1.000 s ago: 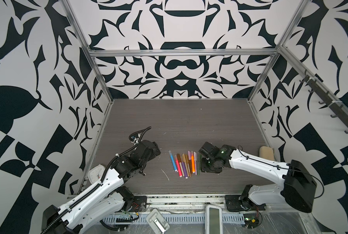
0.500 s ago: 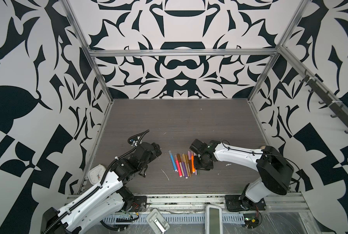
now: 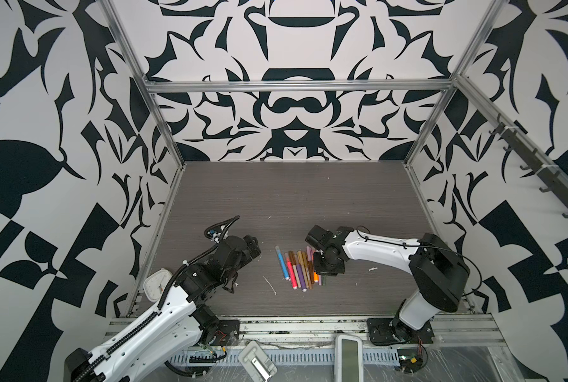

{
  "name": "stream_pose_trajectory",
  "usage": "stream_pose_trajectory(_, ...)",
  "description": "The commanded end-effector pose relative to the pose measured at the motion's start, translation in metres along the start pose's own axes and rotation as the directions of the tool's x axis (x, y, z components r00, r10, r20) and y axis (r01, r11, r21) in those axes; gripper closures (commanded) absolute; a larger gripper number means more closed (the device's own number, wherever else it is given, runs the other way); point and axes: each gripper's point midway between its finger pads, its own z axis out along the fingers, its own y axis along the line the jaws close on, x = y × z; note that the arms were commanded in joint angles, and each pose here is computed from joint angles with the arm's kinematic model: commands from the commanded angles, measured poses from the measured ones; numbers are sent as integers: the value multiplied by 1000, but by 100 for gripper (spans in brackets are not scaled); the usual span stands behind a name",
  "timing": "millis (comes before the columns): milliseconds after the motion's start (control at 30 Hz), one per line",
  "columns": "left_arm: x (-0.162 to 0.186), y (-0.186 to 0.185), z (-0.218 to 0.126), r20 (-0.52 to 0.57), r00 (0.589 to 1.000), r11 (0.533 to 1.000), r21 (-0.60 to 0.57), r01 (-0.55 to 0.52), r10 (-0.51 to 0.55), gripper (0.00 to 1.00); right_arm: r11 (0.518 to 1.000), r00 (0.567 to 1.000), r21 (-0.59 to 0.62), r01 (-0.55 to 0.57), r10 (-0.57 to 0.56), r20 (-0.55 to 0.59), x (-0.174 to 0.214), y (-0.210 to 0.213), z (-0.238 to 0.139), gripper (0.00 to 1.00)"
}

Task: Open the pen caps
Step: 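Grasp the green pen barrel with the right gripper while the left arm approaches, then lift the green pen with the right gripper toward the left gripper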

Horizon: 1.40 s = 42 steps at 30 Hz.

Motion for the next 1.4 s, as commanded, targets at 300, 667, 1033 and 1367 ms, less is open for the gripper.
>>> stream_pose_trajectory(300,13,-26,12,-97,993,997,49,-67,71,1,996,1000,91,-13,13,0,28,-25,12,79)
stream_pose_trajectory(667,32,-60,18,-219,970,984,164,-72,108,1,989,1000,147,6,-10,28,40,-34,9,97)
stream_pose_trajectory(1033,62,-163,61,-487,866,956,291,41,111,1,936,962,-223,271,-254,104,-12,-12,-98,100)
stream_pose_trajectory(1367,84,-229,81,-607,786,942,319,109,115,26,818,949,-487,305,-305,82,-27,24,-118,100)
